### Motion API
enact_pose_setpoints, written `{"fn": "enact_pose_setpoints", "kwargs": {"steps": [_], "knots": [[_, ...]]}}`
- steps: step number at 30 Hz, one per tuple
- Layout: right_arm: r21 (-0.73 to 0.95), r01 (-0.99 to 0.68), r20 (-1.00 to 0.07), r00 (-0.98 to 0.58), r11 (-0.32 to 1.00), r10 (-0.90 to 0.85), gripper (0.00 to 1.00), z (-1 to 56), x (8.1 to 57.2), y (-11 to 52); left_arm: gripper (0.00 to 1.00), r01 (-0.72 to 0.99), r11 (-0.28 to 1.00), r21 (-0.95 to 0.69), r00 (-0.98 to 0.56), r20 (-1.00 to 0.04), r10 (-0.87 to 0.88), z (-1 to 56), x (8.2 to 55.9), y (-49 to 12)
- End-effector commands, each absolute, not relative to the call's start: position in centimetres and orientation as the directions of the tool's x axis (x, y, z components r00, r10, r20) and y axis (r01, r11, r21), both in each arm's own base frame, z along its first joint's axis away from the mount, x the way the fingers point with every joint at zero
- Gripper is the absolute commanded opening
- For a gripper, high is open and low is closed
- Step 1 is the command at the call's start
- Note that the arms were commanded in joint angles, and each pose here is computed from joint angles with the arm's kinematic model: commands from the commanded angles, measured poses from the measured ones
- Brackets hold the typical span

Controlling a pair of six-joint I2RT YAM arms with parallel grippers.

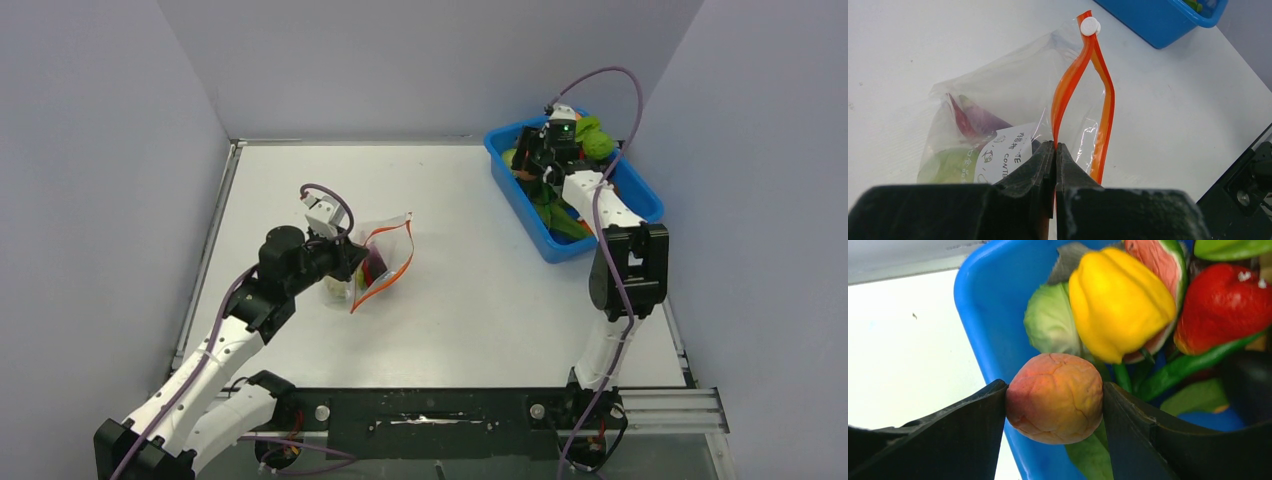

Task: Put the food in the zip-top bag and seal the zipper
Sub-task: Pick up the fake fruit from the bin, then place the fake fruit in the zipper food storage bag.

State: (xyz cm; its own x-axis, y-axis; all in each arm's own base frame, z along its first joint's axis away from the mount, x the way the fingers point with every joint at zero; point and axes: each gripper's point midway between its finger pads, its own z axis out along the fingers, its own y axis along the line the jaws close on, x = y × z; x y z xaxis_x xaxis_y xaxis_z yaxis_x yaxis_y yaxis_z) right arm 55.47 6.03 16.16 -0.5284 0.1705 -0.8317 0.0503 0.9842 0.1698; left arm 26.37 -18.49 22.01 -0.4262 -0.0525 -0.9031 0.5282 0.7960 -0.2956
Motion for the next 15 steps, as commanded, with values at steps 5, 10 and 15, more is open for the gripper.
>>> {"fn": "enact_pose_setpoints", "kwargs": {"steps": [5, 10, 15], "knots": [[0.201, 0.022, -0.856, -0.483, 0.979, 0.186, 0.52, 19.9, 51.5, 5.9, 0.0, 0.536, 0.803, -0.26, -0.321, -0.943, -0.092, 24.7, 27.1, -17.9], [0.188, 0.025, -0.855, -0.488, 0.982, 0.176, 0.52, 20.5, 49.4, 5.6, 0.0, 0.54, 0.802, -0.256, -0.316, -0.945, -0.089, 24.6, 27.1, -17.9], [0.22, -0.001, -0.844, -0.502, 0.975, 0.19, 0.53, 21.0, 46.8, 6.6, 0.0, 0.536, 0.802, -0.263, -0.323, -0.942, -0.093, 24.5, 27.0, -17.9]]}}
